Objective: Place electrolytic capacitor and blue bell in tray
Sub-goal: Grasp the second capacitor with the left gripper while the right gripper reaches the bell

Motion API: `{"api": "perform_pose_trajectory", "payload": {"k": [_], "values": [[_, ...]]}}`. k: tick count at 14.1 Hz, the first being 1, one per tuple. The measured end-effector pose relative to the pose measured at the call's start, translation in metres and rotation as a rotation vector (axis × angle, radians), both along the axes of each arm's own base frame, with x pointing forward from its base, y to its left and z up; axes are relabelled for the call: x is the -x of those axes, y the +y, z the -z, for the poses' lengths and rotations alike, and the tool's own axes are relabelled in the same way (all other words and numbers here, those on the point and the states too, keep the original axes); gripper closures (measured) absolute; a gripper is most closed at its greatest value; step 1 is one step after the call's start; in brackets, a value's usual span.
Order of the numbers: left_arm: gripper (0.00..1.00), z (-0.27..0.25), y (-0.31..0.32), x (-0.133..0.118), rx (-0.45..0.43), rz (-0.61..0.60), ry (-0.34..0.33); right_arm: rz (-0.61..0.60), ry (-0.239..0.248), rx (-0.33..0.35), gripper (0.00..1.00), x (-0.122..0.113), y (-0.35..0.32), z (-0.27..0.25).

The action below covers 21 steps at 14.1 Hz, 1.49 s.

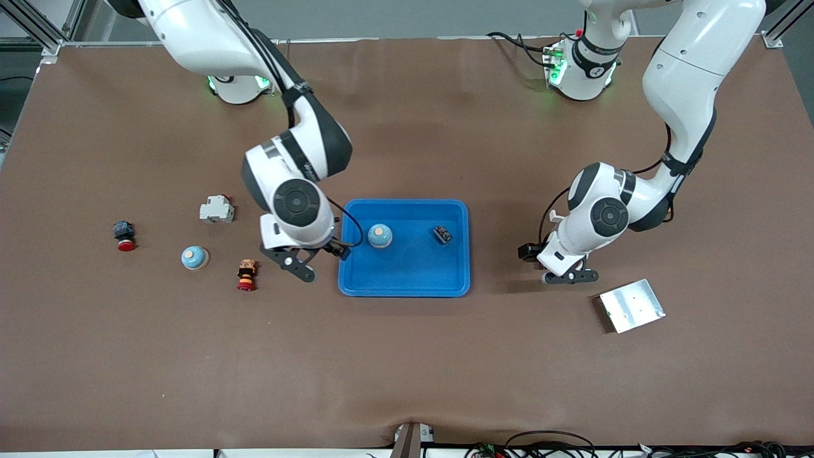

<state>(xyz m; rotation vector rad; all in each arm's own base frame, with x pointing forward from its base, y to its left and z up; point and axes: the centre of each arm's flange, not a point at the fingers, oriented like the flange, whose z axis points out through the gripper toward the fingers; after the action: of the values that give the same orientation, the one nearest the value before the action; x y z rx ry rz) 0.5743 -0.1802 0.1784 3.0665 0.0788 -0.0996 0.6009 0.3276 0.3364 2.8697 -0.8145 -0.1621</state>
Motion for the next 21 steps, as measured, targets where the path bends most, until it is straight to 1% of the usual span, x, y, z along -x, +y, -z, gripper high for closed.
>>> {"api": "perform_pose_trajectory", "payload": {"k": [1,2,3,4,6,8,9,11,13,15,17,19,21], "values": [[0.18,0.0,0.0,0.0,0.001,-0.001,-0.001,-0.024,0.002,-0.007,0.0,-0.003,-0.011,-0.007],[0.3,0.0,0.002,-0.001,0.001,-0.005,-0.003,-0.046,0.005,-0.013,0.0,-0.005,-0.022,-0.012],[0.4,0.0,0.006,-0.002,0.002,-0.012,-0.005,-0.066,0.01,-0.016,0.0,-0.007,-0.035,-0.016],[0.52,-0.001,0.011,-0.004,0.002,-0.021,-0.006,-0.083,0.013,-0.018,0.0,-0.006,-0.047,-0.02],[0.7,-0.002,0.016,-0.006,0.004,-0.034,-0.012,-0.109,-0.003,-0.011,0.0,-0.002,-0.073,-0.038],[0.69,-0.009,0.016,-0.009,0.004,-0.081,-0.022,-0.136,-0.025,-0.021,0.0,0.009,-0.108,-0.068],[0.69,-0.016,0.014,-0.011,0.005,-0.112,-0.033,-0.144,-0.046,-0.031,0.0,0.016,-0.128,-0.08],[0.69,-0.039,0.002,-0.014,0.012,-0.163,-0.063,-0.165,-0.091,-0.049,0.0,0.034,-0.16,-0.087],[0.69,-0.067,-0.017,-0.014,0.018,-0.215,-0.077,-0.193,-0.12,-0.061,0.0,0.052,-0.187,-0.078],[0.69,-0.096,-0.041,-0.015,0.02,-0.282,-0.067,-0.213,-0.135,-0.067,0.0,0.064,-0.204,-0.063],[0.69,-0.123,-0.071,-0.016,0.034,-0.353,-0.054,-0.233,-0.147,-0.072,0.0,0.07,-0.209,-0.051],[0.69,-0.145,-0.103,-0.014,0.056,-0.423,-0.059,-0.246,-0.162,-0.077,0.0,0.074,-0.213,-0.039],[0.69,-0.156,-0.14,-0.006,0.079,-0.486,-0.058,-0.25,-0.194,-0.084,0.0,0.077,-0.217,-0.028]]}}
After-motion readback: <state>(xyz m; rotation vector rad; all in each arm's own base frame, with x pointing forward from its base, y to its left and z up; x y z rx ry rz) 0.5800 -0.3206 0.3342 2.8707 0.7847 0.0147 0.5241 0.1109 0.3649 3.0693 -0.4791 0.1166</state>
